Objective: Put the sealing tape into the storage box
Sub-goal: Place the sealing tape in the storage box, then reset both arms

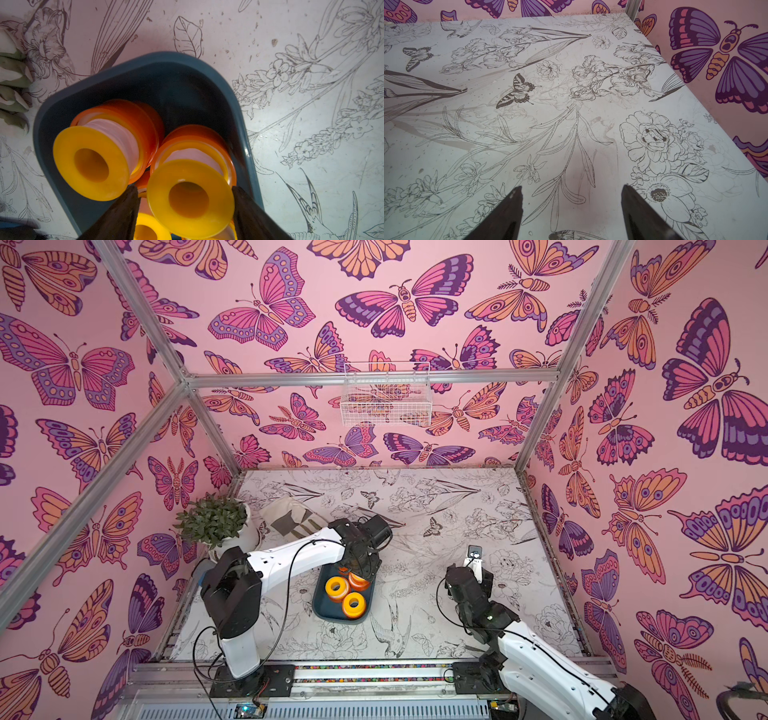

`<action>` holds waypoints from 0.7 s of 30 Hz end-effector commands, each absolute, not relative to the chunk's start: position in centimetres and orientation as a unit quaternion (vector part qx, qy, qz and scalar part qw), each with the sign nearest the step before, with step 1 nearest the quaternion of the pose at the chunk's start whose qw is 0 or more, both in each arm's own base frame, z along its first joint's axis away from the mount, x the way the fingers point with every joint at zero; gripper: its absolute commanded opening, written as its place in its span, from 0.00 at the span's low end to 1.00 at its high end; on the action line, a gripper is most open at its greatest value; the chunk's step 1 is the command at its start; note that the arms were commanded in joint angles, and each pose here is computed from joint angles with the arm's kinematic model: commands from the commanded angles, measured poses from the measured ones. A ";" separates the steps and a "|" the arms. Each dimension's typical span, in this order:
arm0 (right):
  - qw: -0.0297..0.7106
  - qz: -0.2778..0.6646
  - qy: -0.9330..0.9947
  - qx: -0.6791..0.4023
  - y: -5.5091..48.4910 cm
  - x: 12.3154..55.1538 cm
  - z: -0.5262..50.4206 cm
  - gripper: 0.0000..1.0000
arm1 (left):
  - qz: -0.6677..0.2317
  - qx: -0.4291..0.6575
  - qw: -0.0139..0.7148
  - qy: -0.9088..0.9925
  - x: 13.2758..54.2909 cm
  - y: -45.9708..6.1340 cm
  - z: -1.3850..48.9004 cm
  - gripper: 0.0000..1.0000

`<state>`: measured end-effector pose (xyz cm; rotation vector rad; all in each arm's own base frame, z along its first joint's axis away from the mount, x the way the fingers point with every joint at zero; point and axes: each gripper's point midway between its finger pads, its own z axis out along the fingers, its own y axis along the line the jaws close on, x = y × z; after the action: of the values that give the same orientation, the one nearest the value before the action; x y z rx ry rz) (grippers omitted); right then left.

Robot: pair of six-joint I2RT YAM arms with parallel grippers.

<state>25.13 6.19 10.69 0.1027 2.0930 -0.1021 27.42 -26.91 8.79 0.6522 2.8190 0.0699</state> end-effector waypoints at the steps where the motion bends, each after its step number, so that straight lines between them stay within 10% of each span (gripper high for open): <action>1: 0.510 -0.037 0.858 0.047 6.4 25.7 12.0 0.78 | 0.020 0.209 0.148 0.966 27.6 -26.2 10.8 0.76; 21: 0.586 -0.011 0.809 0.043 7.3 27.2 18.0 0.83 | 0.045 -0.001 0.490 0.871 29.0 -12.2 24.0 0.96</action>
<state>25.94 6.81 14.14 0.0998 1.9935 -0.0454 27.76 -15.58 21.96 0.1757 2.2706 0.0503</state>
